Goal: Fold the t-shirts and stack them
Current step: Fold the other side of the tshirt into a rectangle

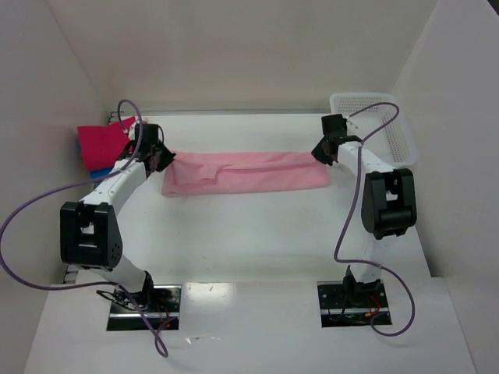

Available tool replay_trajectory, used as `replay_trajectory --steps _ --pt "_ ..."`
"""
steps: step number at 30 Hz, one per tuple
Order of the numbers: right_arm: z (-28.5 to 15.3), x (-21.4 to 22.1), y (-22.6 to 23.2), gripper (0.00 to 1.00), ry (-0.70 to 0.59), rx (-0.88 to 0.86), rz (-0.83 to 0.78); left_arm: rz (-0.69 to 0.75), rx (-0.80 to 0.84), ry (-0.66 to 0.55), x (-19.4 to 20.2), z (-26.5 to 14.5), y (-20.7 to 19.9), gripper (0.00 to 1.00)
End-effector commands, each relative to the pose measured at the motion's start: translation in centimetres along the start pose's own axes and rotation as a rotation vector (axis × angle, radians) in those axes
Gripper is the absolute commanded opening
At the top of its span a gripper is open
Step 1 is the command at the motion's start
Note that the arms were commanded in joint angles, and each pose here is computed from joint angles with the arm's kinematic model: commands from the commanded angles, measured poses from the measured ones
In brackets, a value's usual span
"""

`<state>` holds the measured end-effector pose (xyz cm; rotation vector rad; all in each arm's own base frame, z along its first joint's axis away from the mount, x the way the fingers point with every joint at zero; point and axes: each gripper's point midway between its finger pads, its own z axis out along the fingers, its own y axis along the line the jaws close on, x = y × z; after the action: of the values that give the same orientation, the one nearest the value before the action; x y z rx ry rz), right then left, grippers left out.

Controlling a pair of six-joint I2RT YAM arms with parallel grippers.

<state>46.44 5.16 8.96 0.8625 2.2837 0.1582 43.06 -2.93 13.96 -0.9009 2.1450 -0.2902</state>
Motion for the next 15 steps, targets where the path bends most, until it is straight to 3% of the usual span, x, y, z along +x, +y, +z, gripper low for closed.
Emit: replay_trajectory --steps 1,9,15 --pt "1.6 -1.0 0.6 0.00 -0.030 -0.011 -0.004 0.005 0.037 -0.028 -1.3 1.1 -1.3 0.00" --pt "2.9 -0.4 -0.4 0.01 -0.031 0.029 -0.020 0.003 -0.009 0.021 -0.1 4.0 0.7 0.00" --pt "3.8 -0.8 -0.3 0.09 -0.050 0.034 -0.038 -0.011 -0.024 0.062 0.7 5.4 2.1 0.00"
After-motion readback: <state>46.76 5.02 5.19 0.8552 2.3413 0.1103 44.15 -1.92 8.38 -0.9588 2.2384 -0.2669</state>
